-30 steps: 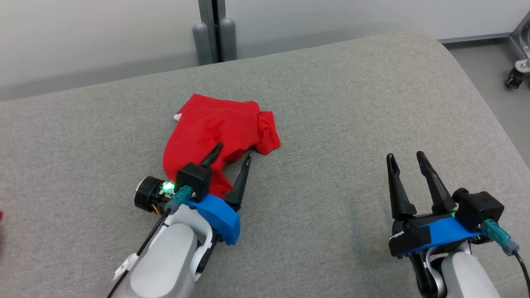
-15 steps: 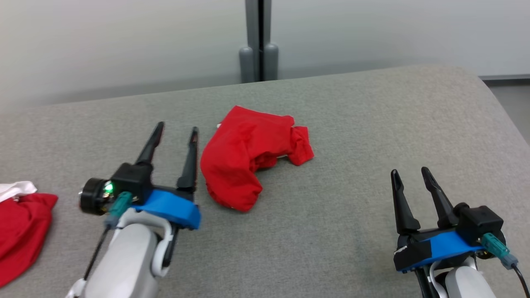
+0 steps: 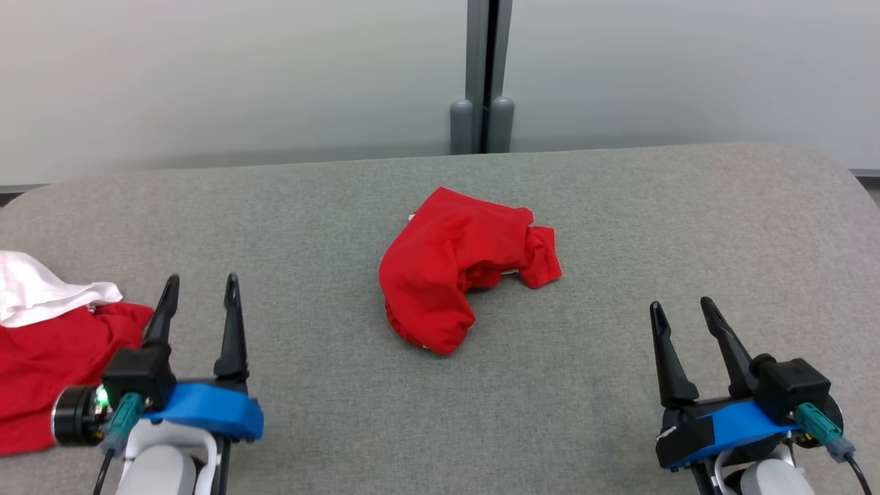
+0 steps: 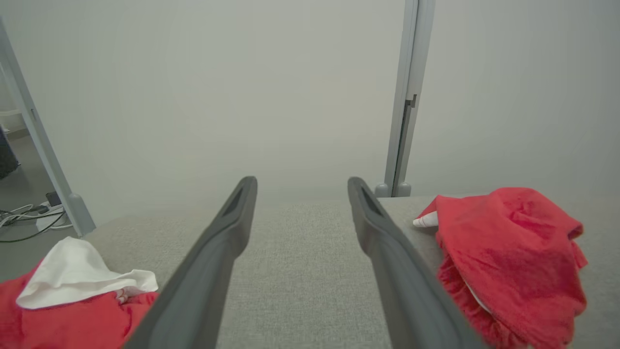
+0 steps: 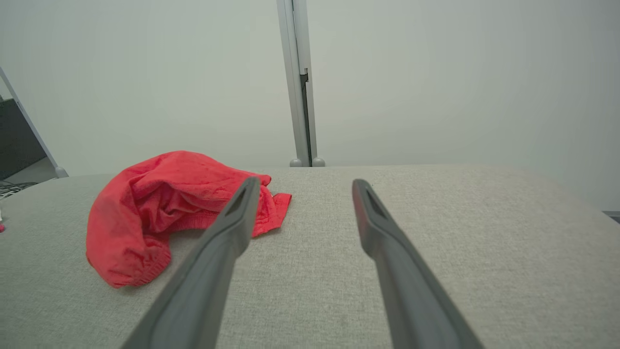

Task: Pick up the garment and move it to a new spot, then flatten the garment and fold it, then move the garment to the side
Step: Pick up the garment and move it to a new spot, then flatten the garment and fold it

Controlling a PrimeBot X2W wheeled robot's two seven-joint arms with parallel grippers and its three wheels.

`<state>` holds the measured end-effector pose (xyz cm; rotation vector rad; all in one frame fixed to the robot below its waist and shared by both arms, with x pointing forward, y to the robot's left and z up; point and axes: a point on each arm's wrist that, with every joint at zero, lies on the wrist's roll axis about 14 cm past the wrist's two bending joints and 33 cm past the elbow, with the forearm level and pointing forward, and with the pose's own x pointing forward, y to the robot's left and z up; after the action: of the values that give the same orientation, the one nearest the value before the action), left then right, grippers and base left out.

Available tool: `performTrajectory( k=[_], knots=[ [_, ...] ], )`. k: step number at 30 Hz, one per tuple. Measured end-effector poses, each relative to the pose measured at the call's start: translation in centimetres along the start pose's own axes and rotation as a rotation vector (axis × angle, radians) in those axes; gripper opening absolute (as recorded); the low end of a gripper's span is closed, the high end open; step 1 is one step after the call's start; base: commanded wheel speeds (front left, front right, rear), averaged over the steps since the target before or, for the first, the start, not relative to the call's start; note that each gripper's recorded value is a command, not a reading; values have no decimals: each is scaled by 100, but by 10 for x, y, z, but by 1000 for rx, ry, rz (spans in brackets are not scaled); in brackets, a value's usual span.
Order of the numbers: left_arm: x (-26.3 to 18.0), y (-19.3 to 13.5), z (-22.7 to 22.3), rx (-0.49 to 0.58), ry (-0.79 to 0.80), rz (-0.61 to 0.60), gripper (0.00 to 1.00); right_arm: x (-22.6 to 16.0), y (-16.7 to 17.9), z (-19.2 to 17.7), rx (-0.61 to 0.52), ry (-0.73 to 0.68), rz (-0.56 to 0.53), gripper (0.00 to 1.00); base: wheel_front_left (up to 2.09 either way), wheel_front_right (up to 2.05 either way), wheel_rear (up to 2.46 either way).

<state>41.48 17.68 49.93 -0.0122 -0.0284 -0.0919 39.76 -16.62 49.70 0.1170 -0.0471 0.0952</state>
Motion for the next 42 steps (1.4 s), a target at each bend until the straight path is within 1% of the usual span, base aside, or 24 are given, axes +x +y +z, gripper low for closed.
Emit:
performTrajectory(
  k=[8,17,42],
  knots=[
    [-27,21,-22,3,63,66,100,-2,7,-5,-11,16,21,100,0,0,0],
    [-40,21,-37,-4,106,79,100,-10,7,-20,-16,65,20,100,0,0,0],
    [-43,28,-32,-6,89,98,100,-14,10,-22,-13,72,29,100,0,0,0]
  ],
)
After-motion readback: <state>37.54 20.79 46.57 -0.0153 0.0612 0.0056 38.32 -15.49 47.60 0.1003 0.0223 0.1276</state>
